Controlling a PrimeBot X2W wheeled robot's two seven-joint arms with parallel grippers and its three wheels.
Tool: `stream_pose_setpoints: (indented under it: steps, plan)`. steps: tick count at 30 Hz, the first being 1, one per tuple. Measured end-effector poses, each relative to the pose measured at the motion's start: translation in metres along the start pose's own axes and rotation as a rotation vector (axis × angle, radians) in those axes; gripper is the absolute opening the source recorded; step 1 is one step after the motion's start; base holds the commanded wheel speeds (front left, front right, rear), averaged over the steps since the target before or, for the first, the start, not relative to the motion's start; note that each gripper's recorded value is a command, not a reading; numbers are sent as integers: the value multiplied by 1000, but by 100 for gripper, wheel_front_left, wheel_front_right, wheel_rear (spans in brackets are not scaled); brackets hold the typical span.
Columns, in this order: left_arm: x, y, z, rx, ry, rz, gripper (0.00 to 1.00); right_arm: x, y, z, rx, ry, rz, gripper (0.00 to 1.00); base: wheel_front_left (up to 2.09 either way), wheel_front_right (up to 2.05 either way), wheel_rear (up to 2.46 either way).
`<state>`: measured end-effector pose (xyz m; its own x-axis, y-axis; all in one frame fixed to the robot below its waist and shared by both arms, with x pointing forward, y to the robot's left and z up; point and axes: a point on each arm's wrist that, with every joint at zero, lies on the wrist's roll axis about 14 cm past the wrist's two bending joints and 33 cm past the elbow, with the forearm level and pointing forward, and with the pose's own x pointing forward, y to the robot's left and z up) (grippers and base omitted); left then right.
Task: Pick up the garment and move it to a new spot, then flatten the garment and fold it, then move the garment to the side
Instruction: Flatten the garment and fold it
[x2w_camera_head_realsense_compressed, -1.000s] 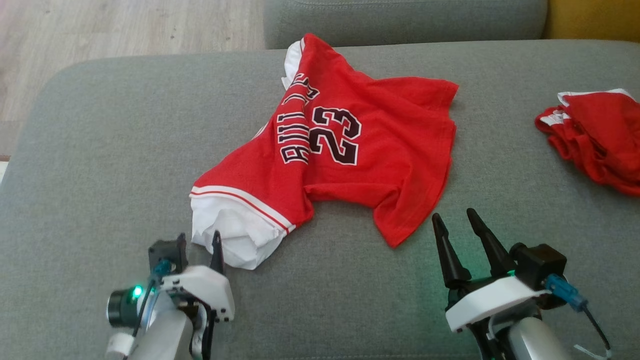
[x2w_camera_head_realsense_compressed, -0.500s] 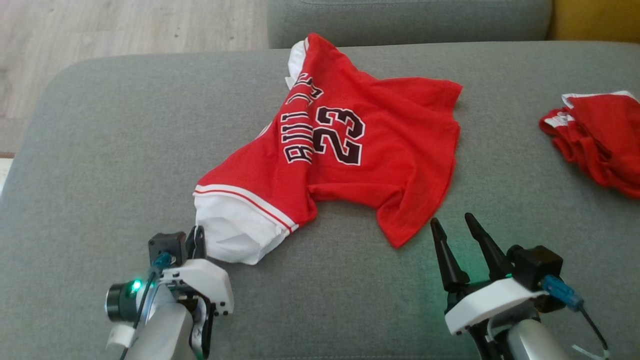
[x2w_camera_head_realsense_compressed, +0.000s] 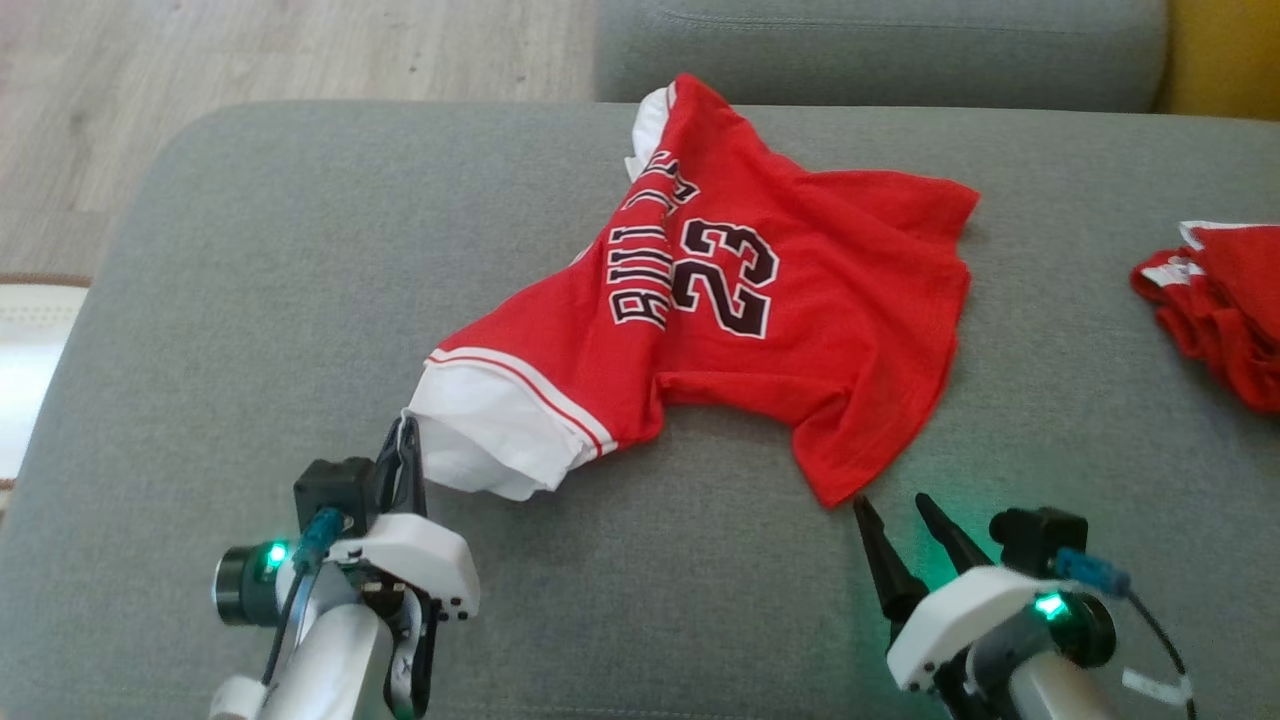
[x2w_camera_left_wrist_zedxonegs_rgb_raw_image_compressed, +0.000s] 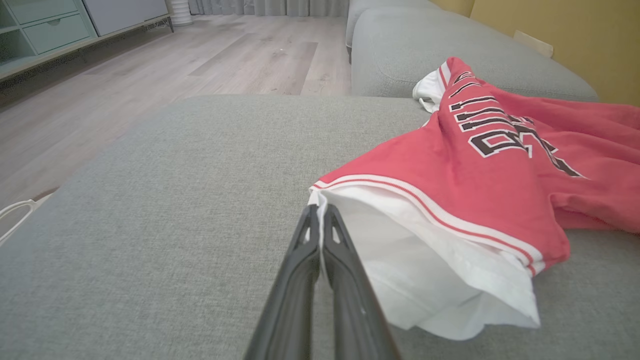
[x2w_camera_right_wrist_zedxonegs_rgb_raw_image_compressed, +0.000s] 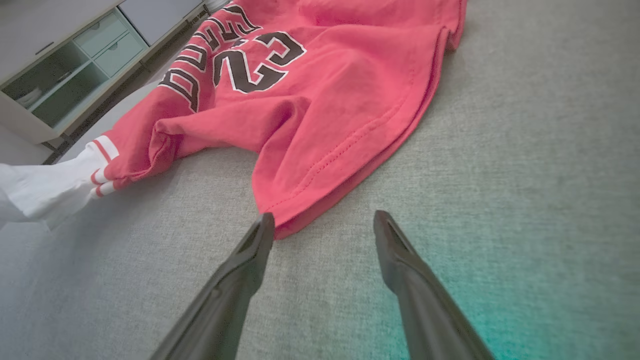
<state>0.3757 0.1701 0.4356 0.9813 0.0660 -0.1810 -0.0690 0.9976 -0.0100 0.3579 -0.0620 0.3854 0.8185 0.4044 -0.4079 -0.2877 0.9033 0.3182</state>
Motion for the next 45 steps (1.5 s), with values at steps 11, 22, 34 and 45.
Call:
stream_pose_setpoints:
  steps: [11,22,34,45]
  plan:
    - [-3,5,7,-5,-27,8,0,24,18,-10,107,92,57,100,0,0,0]
    - [-2,3,6,-7,-23,0,0,34,28,-13,103,117,87,100,0,0,0]
    - [-1,0,8,-10,-31,-6,0,35,18,-13,42,110,61,0,0,0,0]
    - [-2,7,30,-12,-100,11,0,14,-23,32,-64,-31,-22,0,0,0,0]
